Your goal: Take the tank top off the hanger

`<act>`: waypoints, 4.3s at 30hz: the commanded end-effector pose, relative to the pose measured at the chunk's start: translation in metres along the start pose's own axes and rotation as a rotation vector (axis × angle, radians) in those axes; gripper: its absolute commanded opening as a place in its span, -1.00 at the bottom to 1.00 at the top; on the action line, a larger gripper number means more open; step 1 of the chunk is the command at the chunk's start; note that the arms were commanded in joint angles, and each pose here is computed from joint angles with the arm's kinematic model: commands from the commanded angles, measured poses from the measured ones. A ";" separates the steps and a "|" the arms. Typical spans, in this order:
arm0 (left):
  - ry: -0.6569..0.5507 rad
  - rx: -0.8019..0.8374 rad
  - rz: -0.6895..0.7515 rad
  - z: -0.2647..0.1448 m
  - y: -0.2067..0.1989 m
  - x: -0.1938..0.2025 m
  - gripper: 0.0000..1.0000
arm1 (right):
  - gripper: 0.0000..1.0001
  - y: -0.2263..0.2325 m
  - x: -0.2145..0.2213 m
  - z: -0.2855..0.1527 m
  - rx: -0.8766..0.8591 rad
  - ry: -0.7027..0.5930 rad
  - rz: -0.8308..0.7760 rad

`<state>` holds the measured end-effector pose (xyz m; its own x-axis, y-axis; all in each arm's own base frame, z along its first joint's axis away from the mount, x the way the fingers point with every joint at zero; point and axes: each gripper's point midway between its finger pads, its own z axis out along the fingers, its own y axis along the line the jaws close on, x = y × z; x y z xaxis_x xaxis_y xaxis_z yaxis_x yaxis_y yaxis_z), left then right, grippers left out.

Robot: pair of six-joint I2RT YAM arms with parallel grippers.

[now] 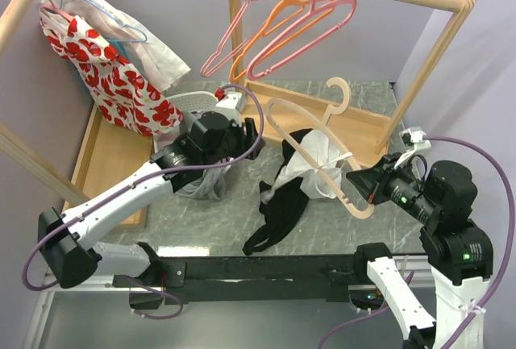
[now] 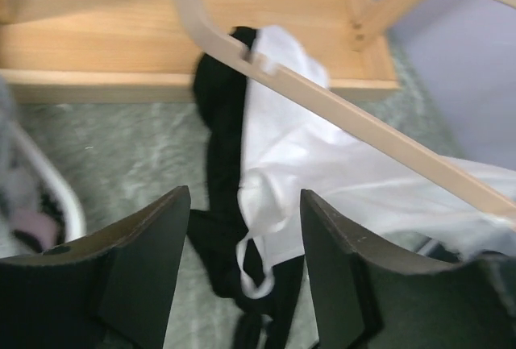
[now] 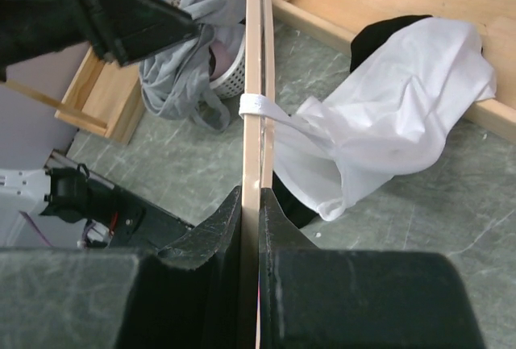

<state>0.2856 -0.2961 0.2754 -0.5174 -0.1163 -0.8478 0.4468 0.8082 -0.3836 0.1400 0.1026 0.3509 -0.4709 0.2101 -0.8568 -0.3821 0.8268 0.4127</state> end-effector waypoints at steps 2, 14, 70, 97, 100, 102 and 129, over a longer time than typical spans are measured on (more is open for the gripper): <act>-0.034 0.167 -0.019 -0.006 -0.053 -0.007 0.29 | -1.00 -0.004 -0.027 0.012 0.011 -0.109 0.003; -0.068 0.179 -0.216 0.023 -0.097 -0.012 0.64 | -1.00 -0.005 -0.025 0.008 0.018 -0.116 -0.016; -0.004 0.241 -0.365 0.058 -0.117 0.017 -0.98 | -0.96 0.007 -0.007 0.007 -0.075 -0.078 -0.042; -0.002 0.171 -0.281 0.056 -0.102 0.015 -0.98 | -0.08 0.007 0.008 0.018 -0.084 0.054 0.052; -0.020 0.161 -0.286 0.059 -0.099 0.008 -0.98 | -0.08 0.007 0.017 0.016 -0.082 0.105 0.069; -0.027 0.162 -0.284 0.060 -0.099 0.006 -0.98 | -0.08 0.002 0.022 0.017 -0.065 0.114 0.070; -0.051 0.204 -0.303 0.056 -0.096 -0.011 -0.98 | -0.09 -0.029 0.045 0.075 -0.077 0.083 0.149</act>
<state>0.2898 -0.3963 0.2583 -0.6506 -0.3161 -0.6905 0.3538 0.6784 -0.6439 0.1720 0.1208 0.2657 -0.6463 0.2436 -0.7232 -0.3164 0.7768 0.5444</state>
